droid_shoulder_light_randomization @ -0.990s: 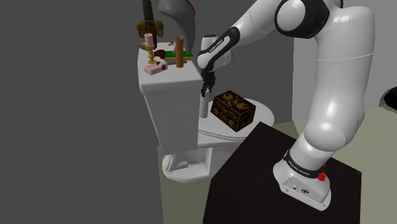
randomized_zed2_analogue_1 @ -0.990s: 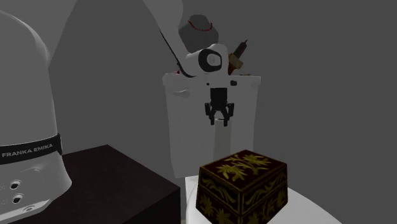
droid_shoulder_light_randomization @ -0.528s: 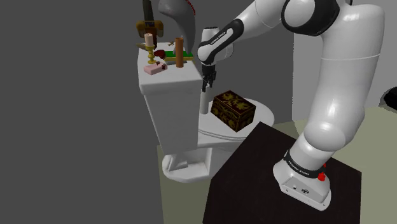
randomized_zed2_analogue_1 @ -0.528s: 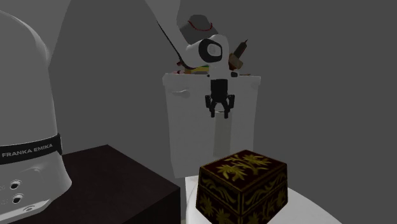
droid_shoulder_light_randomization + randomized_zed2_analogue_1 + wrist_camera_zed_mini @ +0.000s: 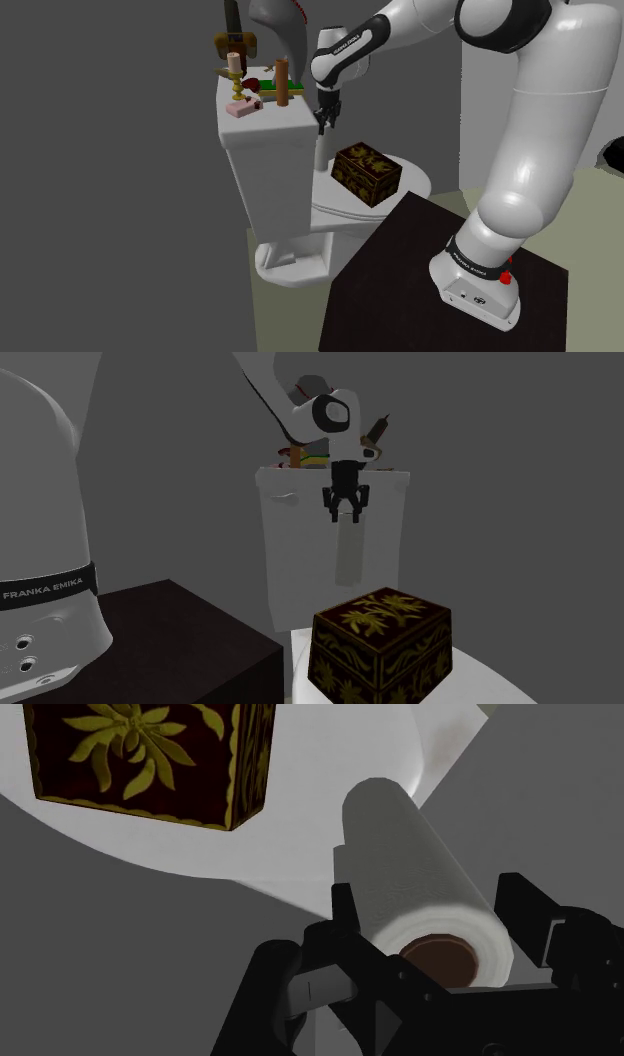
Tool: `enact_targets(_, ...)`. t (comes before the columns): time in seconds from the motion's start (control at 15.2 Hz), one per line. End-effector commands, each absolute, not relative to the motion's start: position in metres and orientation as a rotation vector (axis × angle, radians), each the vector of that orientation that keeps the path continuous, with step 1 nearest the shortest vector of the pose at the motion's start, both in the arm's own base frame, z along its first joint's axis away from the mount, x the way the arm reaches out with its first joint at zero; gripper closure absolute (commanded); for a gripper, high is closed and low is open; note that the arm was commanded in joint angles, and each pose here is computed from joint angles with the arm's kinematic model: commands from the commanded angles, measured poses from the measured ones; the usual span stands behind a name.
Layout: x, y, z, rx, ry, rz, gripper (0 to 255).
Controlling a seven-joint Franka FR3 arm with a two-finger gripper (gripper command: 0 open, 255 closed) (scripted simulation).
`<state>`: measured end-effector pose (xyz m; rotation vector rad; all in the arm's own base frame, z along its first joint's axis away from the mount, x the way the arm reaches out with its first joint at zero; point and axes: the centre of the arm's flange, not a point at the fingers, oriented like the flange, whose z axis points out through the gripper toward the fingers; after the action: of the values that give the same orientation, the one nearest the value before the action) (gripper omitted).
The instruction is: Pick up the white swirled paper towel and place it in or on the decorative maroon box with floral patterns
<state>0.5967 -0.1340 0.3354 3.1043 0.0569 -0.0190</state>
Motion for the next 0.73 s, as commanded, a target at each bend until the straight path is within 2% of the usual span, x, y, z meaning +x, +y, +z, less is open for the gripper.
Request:
enact_targets(0.0,0.596,-0.133,0.346,3.104,0.057,-0.020,255)
enact_targets(0.66,0.596,-0.133,0.399,3.104,0.057,-0.020,255)
